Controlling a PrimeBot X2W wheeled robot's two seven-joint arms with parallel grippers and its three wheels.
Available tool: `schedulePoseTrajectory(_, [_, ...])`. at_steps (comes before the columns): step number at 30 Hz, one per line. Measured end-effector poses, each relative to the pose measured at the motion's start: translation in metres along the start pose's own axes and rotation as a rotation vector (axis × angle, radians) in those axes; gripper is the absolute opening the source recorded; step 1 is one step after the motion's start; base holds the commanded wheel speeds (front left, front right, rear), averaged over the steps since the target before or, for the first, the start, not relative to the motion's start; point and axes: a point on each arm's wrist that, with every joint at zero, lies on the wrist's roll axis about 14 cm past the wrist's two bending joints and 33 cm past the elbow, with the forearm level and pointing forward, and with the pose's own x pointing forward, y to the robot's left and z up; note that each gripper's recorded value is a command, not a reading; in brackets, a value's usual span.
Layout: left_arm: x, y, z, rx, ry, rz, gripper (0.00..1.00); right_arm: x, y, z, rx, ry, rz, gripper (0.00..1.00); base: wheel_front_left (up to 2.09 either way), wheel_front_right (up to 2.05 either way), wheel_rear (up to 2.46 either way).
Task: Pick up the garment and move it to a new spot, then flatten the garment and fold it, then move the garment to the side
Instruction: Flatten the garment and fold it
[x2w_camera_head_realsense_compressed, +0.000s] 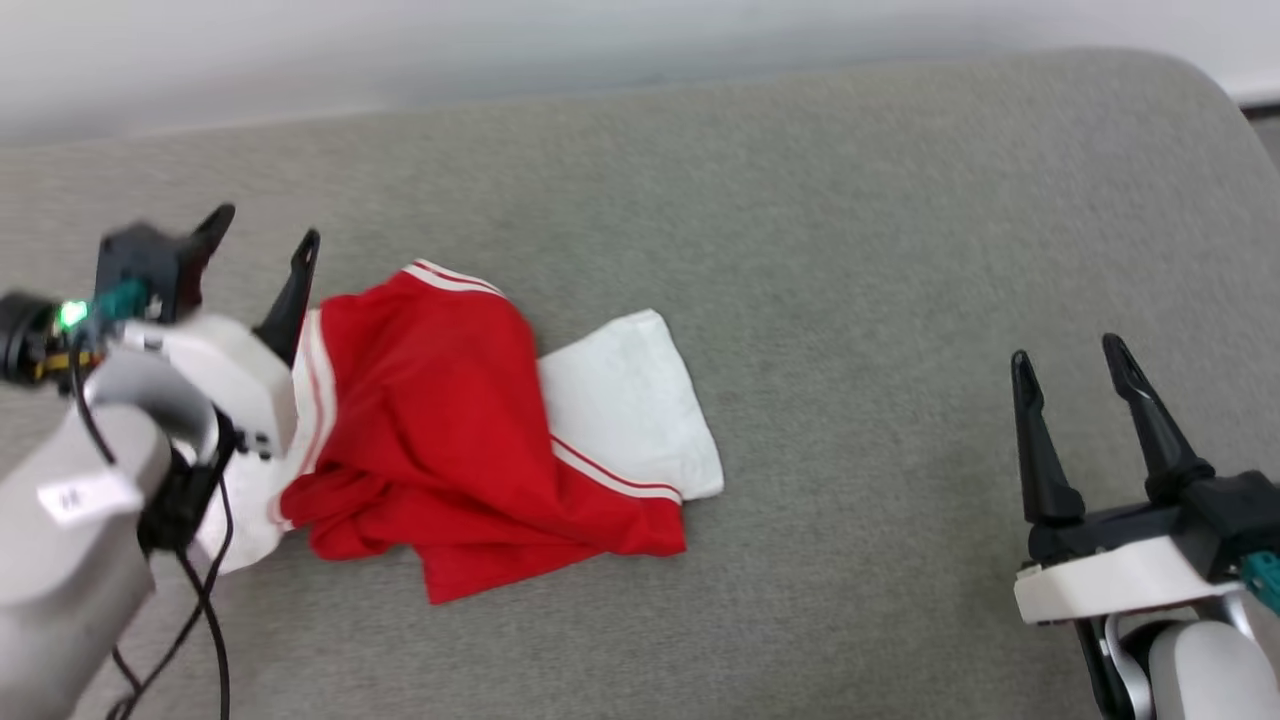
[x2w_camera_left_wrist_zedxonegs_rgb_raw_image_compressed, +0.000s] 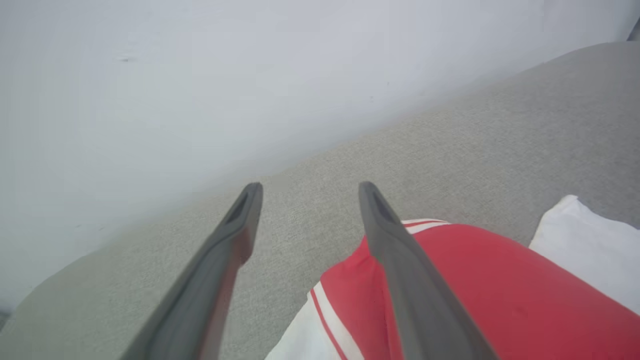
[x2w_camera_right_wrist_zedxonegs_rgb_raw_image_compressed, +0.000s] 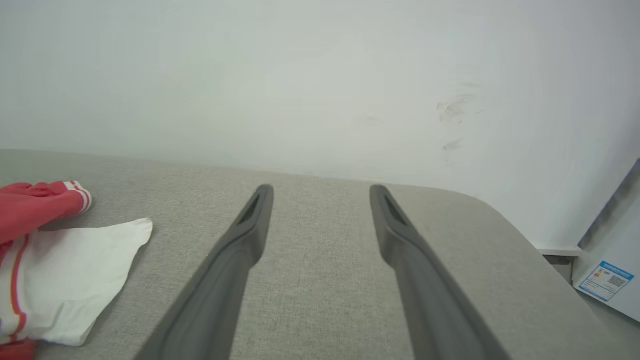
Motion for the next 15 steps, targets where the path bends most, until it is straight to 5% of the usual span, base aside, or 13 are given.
schedulePoseTrajectory(11, [-0.107,0.033,0.015,-0.007,-0.15,0.359,1.0,0.047,0.057,0.062,-0.03,-0.173,0.246,1.0,0.0,0.0,0.0])
schedulePoseTrajectory(15, [-0.138,0.036,0.011,-0.017,-0.171,0.453,1.0,0.068,0.091,0.069,-0.074,-0.126,0.378,1.0,0.0,0.0,0.0])
